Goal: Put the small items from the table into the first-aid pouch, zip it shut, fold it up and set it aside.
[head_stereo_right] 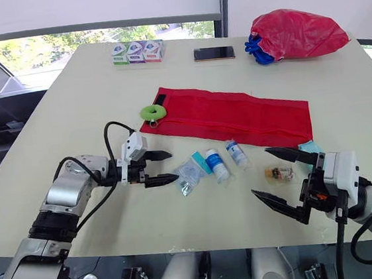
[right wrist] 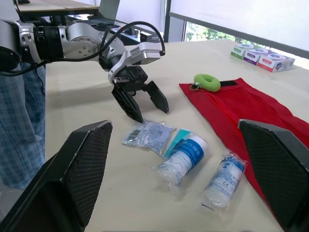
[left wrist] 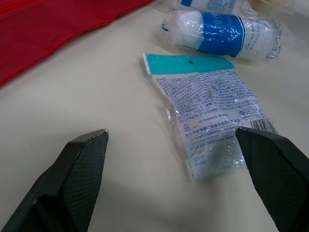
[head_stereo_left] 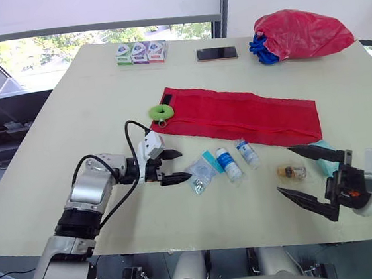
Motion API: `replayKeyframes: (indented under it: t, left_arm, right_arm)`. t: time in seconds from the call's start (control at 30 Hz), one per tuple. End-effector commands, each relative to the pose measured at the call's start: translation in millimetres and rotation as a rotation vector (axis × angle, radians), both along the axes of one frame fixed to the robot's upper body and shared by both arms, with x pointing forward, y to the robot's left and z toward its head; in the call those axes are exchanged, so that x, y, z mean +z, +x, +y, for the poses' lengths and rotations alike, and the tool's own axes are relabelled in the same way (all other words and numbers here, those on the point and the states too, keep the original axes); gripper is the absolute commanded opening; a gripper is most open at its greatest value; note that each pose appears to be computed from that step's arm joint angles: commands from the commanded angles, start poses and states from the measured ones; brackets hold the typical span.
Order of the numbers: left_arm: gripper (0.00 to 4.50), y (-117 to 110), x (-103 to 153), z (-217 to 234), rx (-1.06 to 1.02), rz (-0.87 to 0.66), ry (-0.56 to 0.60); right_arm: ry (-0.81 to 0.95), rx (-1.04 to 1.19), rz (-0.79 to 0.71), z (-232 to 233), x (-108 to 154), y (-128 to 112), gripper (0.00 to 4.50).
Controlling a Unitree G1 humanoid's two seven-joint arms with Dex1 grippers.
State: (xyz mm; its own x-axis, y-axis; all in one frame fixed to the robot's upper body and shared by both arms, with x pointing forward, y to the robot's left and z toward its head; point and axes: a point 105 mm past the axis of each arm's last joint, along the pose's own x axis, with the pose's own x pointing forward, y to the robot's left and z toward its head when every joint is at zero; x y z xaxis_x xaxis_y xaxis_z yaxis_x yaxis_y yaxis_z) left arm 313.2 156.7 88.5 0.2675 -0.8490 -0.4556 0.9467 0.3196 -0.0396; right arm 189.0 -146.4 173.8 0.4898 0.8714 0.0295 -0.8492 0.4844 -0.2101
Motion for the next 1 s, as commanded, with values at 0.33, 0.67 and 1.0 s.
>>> replayKeyframes:
  t: [0.33,0.67,1.0]
  left_arm:
    - [3.08,-24,-31,-15,-0.176,0.082,0.074]
    - [0.15,-24,-33,-13,-0.168,0.052,0.064]
    - [0.13,-28,16,-14,-0.079,0.134,-0.215]
  right_arm:
    - [-0.005,-0.010,-0.049,5,9,-1,4.50]
    - [-0.003,-0.009,-0.055,6,9,1,4.50]
    - [0.030,-0.010,0.022,15,3,7,4.50]
